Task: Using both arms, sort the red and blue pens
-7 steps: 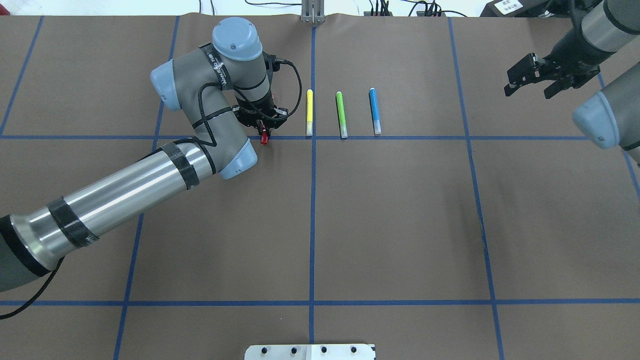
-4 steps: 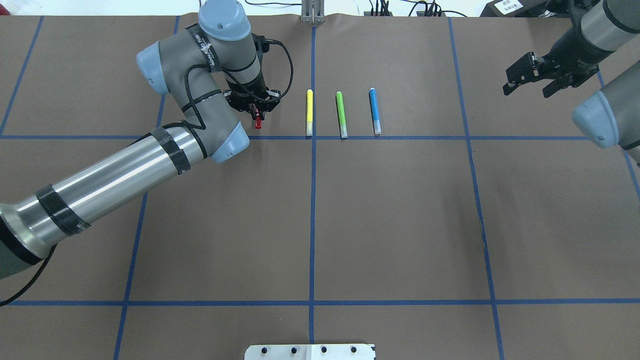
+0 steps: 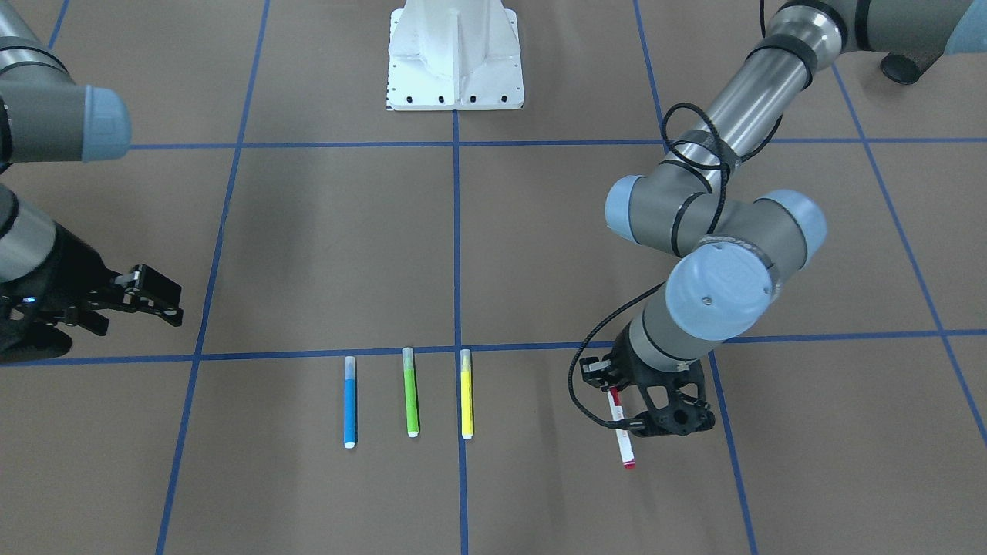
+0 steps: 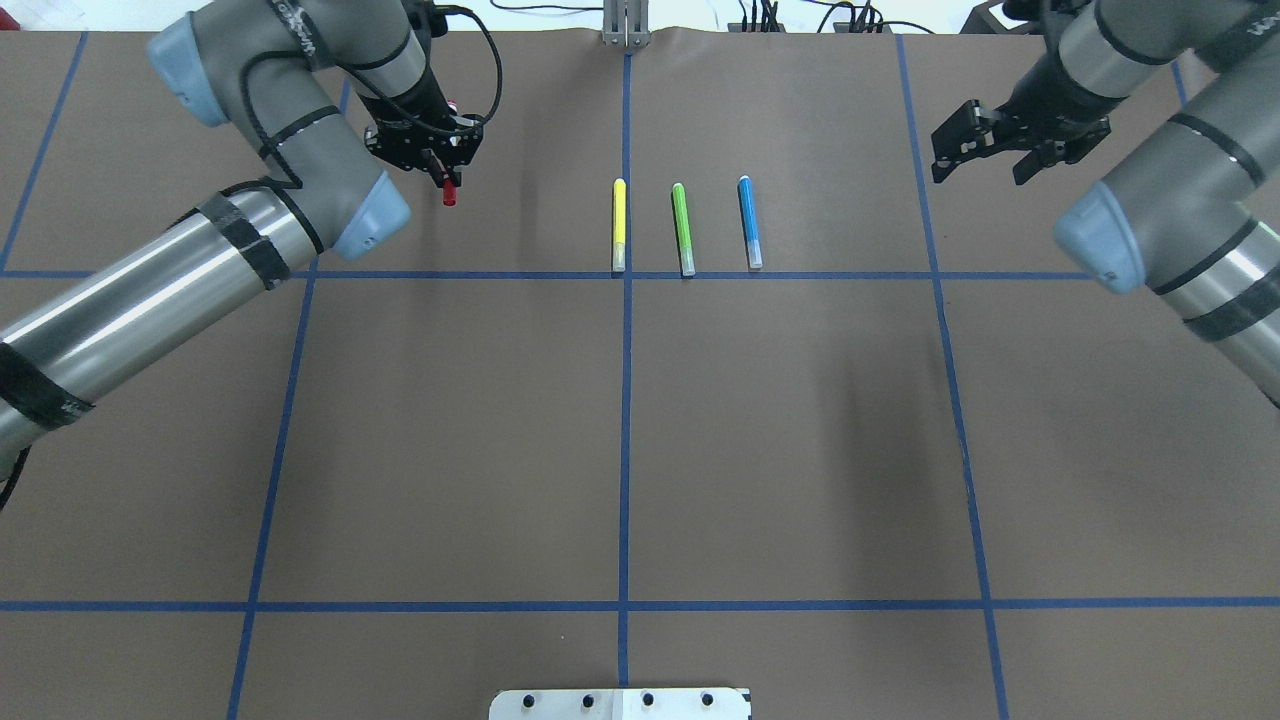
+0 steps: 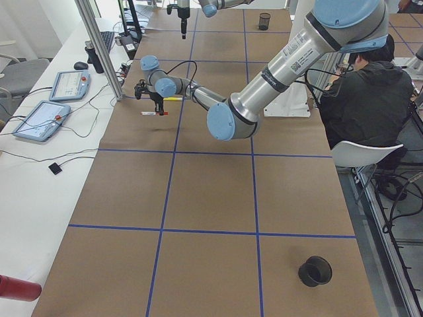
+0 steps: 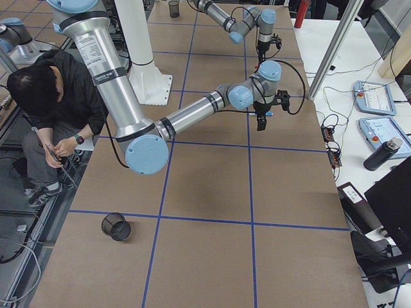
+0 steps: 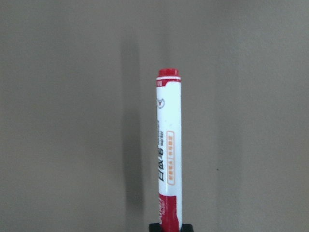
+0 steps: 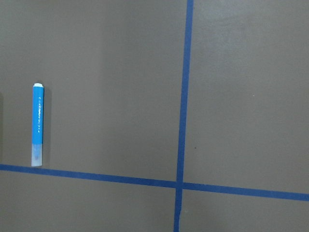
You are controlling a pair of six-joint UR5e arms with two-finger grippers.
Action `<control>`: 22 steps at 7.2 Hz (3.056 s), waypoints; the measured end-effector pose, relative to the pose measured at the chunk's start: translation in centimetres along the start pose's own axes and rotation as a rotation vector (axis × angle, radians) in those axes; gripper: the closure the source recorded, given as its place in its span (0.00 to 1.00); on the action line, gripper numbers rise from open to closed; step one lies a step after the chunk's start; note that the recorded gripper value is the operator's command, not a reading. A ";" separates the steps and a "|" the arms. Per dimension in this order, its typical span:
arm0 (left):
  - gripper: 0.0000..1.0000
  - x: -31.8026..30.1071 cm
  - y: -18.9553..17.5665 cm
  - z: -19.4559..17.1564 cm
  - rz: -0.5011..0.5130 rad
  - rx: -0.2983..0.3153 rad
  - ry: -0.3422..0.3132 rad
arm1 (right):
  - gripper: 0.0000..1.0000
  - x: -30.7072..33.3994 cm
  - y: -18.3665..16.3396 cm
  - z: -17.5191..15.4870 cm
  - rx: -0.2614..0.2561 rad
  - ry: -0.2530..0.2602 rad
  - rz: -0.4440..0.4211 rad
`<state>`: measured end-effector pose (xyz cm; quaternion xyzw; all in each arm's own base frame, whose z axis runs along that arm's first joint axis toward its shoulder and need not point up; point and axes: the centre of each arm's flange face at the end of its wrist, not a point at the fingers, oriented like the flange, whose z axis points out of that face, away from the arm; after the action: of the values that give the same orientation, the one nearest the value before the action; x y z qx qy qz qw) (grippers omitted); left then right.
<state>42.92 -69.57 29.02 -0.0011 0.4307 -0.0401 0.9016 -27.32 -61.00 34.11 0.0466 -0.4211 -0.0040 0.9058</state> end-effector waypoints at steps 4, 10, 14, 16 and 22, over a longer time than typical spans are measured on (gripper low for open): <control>1.00 -4.6 -0.7 -2.0 -0.026 0.002 0.010 | 0.08 -12.4 -1.4 7.4 0.041 0.042 0.009; 1.00 -5.9 -0.8 -3.2 -0.010 -0.002 0.030 | 0.21 -16.8 -2.2 14.6 0.006 0.091 -0.008; 1.00 -5.8 -0.7 -3.4 -0.007 0.000 0.035 | 0.28 -17.6 -1.8 17.4 -0.018 0.102 -0.024; 1.00 -5.8 -0.7 -3.4 -0.006 0.000 0.035 | 0.39 -18.0 -1.5 17.8 -0.024 0.102 -0.028; 1.00 -5.8 -0.7 -3.4 -0.005 0.000 0.036 | 0.48 -17.8 -1.5 18.3 -0.031 0.109 -0.028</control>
<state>36.60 -69.74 31.40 -0.0014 0.4466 -0.0423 0.8937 -52.71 -63.16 32.17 0.0388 -0.3701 -0.0206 0.9279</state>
